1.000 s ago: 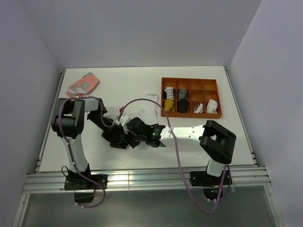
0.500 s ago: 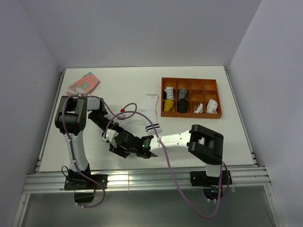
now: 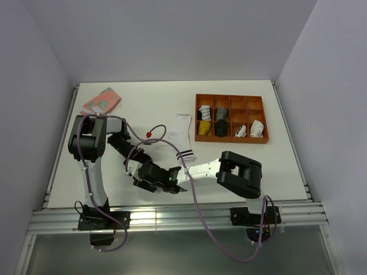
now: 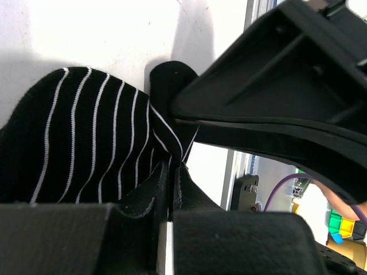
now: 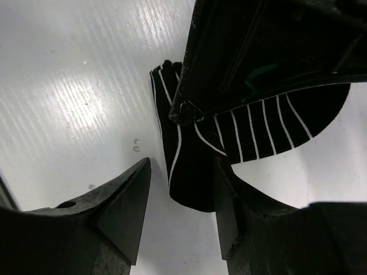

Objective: Roll the socks
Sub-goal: Roll the sock at the center of the board.

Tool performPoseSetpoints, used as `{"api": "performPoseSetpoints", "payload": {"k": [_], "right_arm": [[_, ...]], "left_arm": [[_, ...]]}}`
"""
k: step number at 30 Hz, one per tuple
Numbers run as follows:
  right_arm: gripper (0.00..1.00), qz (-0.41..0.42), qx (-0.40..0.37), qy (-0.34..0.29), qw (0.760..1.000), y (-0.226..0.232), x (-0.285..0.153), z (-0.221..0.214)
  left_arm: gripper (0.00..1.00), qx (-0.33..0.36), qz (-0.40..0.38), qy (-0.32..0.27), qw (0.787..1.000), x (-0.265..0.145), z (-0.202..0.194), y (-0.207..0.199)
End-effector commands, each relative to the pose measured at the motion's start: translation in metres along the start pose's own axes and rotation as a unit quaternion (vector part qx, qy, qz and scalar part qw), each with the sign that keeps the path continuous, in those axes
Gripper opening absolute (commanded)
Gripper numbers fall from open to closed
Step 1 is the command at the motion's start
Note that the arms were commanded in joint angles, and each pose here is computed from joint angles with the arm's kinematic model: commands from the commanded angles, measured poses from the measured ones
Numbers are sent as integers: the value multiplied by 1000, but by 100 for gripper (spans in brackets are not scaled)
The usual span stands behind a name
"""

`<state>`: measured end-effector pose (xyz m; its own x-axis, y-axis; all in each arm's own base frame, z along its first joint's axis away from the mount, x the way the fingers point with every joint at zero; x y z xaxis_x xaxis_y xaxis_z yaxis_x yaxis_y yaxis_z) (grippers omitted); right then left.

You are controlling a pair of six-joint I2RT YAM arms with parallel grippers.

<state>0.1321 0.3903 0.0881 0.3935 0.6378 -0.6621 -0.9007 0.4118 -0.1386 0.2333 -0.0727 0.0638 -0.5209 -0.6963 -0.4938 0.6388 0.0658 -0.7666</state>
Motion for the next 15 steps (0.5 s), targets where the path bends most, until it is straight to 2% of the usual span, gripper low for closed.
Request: {"api": "performPoseSetpoints", "payload": {"k": [1,9,12,13,15], "right_arm": [[54,-11,-6,-31,999,2,5,20],[54,-34,-10,-28,999,1,17,16],[46,-36,-15,-11,999,1,24,12],[35,-35,-13,-9,999,1,24,11],[26,-34,-13,-7,999,1,22,10]], "left_arm": [[0,15,0,17,1000,0,-2,7],[0,11,-9,20,1000,0,-3,7],[1,13,-7,21,1000,0,-2,6],[0,13,-7,20,1000,-1,-2,5],[0,13,-5,20,1000,-1,-1,5]]}}
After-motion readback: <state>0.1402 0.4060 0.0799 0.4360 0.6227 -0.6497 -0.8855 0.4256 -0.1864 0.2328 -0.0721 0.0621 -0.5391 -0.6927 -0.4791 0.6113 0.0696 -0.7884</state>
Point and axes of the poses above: each gripper's point midway between its finger pads, its own x axis out along the fingers, its own y axis along the line the jaws close on, z = x × y, the point moved 9 cm from there along -x, back along the fingers, and after that the axes turned 4 degrees about x, right-handed, at the moved point
